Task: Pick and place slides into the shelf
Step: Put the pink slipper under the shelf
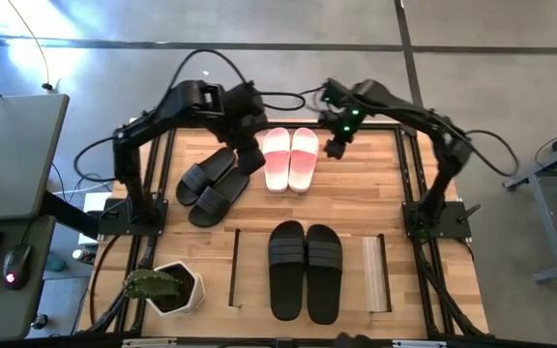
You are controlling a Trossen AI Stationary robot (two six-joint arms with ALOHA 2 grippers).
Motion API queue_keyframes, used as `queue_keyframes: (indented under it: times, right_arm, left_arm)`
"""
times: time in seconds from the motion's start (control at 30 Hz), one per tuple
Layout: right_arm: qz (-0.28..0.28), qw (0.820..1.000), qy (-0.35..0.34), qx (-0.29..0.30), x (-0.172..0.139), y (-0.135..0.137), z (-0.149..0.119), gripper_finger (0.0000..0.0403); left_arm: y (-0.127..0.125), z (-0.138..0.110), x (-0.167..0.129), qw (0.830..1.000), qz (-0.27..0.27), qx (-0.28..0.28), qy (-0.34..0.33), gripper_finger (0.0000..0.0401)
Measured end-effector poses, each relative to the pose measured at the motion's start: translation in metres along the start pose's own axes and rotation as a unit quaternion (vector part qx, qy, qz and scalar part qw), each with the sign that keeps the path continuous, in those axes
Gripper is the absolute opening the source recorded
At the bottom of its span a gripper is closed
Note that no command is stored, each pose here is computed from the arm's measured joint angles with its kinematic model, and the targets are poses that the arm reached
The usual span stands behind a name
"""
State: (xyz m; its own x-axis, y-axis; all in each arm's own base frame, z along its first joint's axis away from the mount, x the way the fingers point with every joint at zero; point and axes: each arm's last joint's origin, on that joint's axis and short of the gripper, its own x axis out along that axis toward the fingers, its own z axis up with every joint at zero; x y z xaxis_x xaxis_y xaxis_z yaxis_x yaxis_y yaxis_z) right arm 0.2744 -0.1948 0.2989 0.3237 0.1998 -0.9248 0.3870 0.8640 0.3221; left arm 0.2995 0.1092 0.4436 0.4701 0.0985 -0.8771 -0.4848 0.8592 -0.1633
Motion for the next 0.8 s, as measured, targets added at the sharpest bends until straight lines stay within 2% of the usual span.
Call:
queue_keyframes:
  times: [0.13, 0.3, 0.5, 0.63, 0.8]
  right_arm:
    - [-0.065, 0.996, 0.019, -0.052, 0.005, 0.012, 0.032, 0.0165]
    - [-0.072, 0.997, -0.01, -0.029, 0.016, 0.009, 0.064, 0.0165]
    - [-0.126, 0.99, 0.049, -0.035, 0.051, 0.007, 0.074, 0.0165]
    - [-0.195, 0.975, 0.077, -0.073, 0.076, 0.019, 0.079, 0.0165]
    - [-0.28, 0.95, 0.072, -0.122, 0.095, 0.038, 0.087, 0.0165]
  left_arm:
    - [-0.003, -0.009, -0.02, 0.999, 0.025, -0.001, -0.03, 0.0001]
    - [0.001, -0.015, -0.035, 0.996, 0.064, -0.015, -0.059, 0.0001]
    - [0.002, -0.016, -0.039, 0.994, 0.081, -0.009, -0.067, 0.0001]
    - [0.002, -0.017, -0.04, 0.994, 0.081, -0.003, -0.067, 0.0]
    - [0.002, -0.017, -0.04, 0.994, 0.081, 0.007, -0.066, 0.0]
